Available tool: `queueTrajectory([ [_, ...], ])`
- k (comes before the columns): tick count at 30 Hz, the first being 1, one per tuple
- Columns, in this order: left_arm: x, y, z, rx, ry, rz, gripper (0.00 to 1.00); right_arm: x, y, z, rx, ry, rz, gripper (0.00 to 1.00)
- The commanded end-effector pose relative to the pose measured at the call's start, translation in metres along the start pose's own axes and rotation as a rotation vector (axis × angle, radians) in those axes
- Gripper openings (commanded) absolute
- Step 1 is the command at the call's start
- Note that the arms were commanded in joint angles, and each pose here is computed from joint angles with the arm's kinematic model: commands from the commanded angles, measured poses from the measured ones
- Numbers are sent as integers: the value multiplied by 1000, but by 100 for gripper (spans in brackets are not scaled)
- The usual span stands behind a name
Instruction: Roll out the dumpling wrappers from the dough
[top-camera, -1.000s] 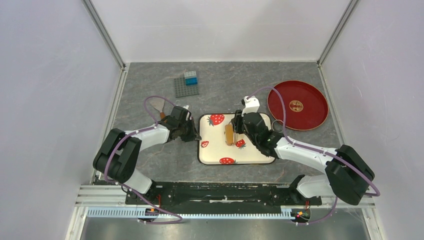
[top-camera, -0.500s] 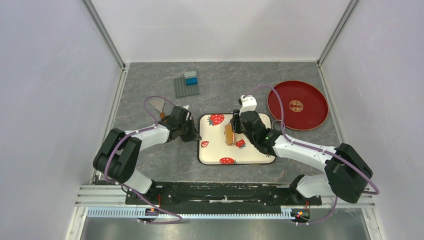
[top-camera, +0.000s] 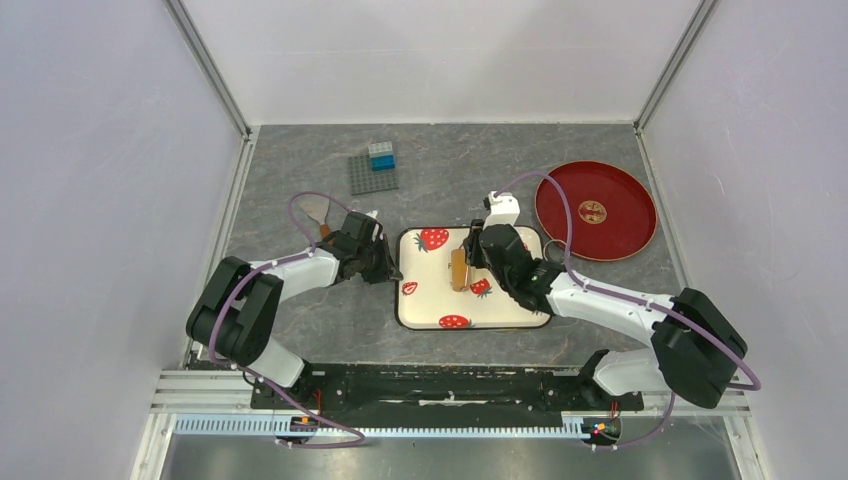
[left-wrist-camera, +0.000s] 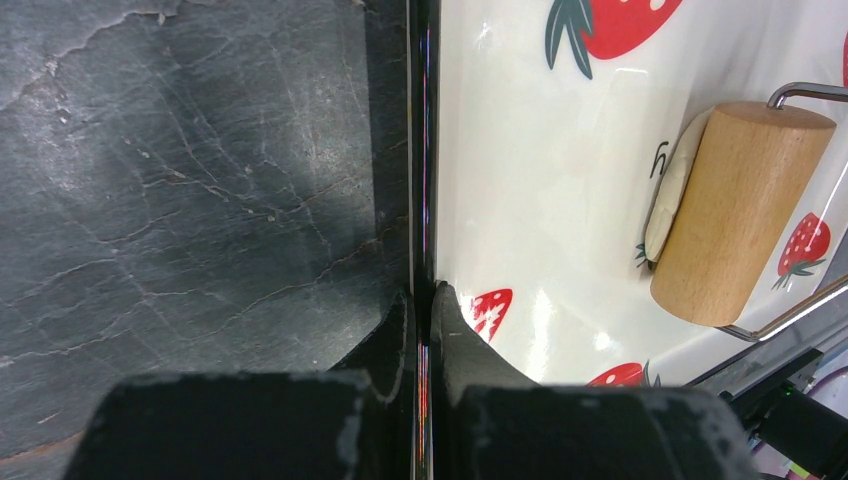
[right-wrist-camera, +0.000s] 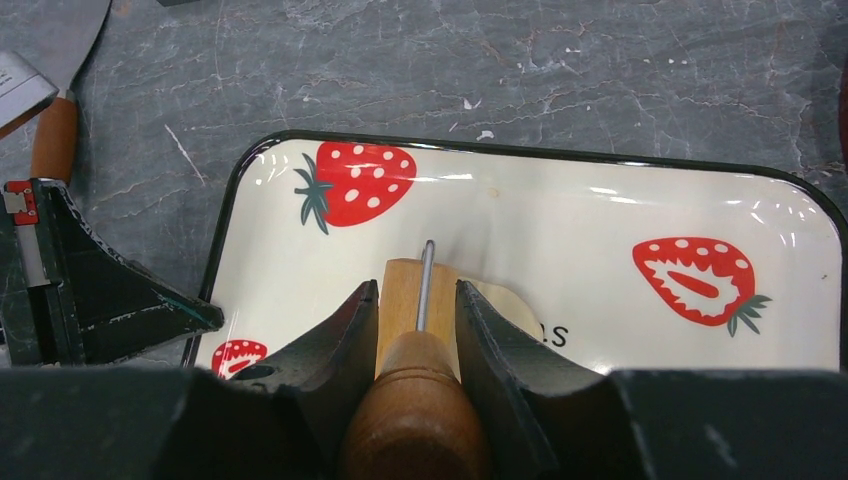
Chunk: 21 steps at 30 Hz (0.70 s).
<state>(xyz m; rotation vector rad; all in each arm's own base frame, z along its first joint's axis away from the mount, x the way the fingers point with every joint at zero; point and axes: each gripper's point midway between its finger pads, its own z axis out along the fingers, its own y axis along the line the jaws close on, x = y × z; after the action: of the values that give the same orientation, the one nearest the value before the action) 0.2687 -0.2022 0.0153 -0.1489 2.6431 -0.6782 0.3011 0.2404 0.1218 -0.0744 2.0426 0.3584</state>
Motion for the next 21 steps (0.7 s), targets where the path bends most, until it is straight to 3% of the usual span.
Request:
queueTrajectory([
  [1,47,55,8,-212,134,11,2,64,-16,-7,49,209,-61,0],
  [21,47,54,8,-207,134,20,2,87,9,2,-12,260,-78,0],
])
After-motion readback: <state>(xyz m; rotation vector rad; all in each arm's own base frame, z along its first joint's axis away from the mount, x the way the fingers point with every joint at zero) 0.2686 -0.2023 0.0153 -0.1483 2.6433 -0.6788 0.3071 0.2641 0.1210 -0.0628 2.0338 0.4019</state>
